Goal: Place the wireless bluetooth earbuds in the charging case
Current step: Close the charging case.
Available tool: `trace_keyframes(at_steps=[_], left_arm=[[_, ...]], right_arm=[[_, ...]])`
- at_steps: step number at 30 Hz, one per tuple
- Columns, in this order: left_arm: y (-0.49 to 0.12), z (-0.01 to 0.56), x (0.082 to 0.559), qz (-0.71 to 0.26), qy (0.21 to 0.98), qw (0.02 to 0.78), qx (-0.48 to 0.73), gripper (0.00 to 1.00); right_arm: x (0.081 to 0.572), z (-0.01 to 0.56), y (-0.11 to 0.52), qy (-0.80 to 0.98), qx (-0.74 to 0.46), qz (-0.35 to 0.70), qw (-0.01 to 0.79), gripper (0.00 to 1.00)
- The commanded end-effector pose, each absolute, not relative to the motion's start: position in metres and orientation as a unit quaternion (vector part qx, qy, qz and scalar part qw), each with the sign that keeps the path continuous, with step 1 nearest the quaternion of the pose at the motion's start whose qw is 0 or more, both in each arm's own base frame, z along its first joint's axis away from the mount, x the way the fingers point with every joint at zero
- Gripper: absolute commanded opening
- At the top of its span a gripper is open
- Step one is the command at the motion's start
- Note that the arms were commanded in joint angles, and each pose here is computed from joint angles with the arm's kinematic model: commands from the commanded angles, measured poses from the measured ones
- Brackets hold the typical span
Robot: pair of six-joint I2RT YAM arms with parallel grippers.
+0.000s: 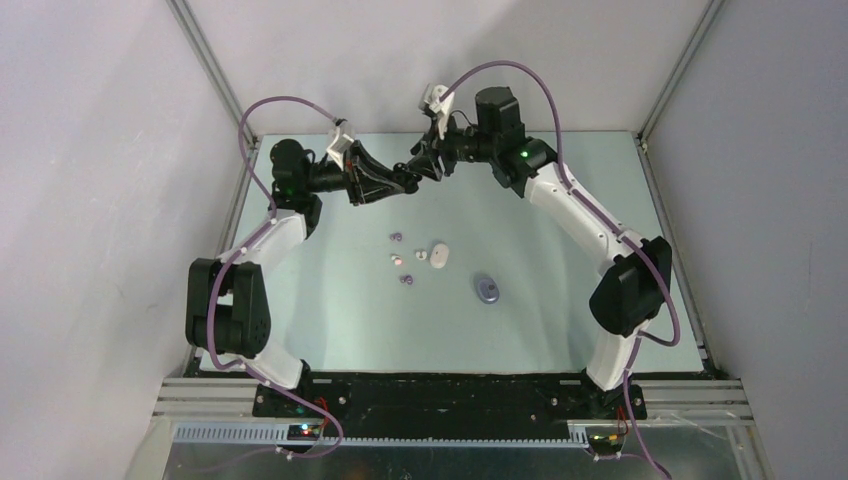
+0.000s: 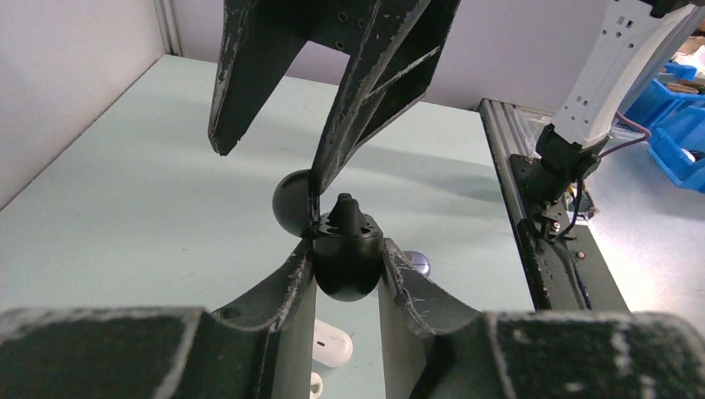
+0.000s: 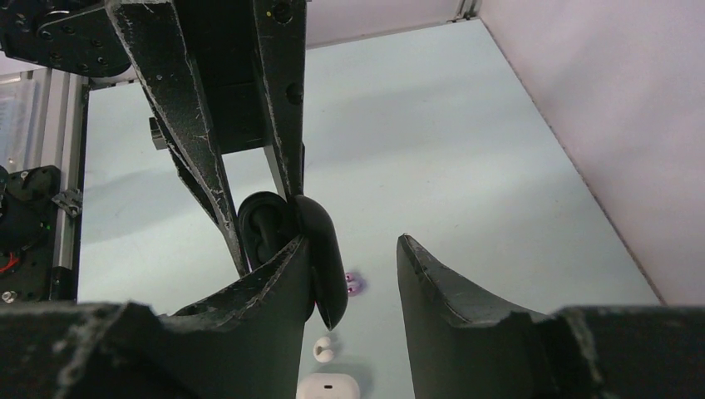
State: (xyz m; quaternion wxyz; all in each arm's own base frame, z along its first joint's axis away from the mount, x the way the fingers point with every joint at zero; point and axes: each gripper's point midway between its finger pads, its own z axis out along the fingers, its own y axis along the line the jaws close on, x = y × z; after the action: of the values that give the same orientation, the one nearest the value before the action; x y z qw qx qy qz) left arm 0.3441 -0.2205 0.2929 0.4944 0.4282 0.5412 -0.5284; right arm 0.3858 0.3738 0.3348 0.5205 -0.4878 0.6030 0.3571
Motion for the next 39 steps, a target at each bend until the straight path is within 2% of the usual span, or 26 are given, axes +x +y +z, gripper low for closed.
trace_keyframes(at_steps=[1,6,11,15,25,33,39], left_arm=[[-0.22,0.309,0.348,-0.516,0.525,0.516,0.439,0.0],[-0.22,0.309,0.346,-0.516,0.525,0.515,0.44,0.0],[-0.22,0.31,0.346,-0.514,0.524,0.517,0.441,0.0],[-0.22,0.31,0.345,-0.514,0.525,0.517,0.44,0.0],[-0.219,0.314,0.357,-0.511,0.544,0.528,0.405,0.0],[-0.213,0.315,0.393,-0.532,0.602,0.528,0.274,0.0],[-0.209,0.299,0.399,-0.541,0.627,0.509,0.235,0.0]], right_arm=[[0.384,0.387,0.363,0.57,-0.472,0.36,0.568,0.46],[0.376,0.375,0.355,0.555,-0.497,0.409,0.527,0.46],[0.361,0.361,0.35,0.542,-0.519,0.451,0.483,0.66],[0.353,0.349,0.359,0.536,-0.535,0.461,0.463,0.7],[0.346,0.342,0.382,0.527,-0.552,0.452,0.462,0.71],[0.363,0.337,0.375,0.549,-0.554,0.332,0.53,0.71],[0.384,0.327,0.368,0.588,-0.521,0.289,0.548,0.73]])
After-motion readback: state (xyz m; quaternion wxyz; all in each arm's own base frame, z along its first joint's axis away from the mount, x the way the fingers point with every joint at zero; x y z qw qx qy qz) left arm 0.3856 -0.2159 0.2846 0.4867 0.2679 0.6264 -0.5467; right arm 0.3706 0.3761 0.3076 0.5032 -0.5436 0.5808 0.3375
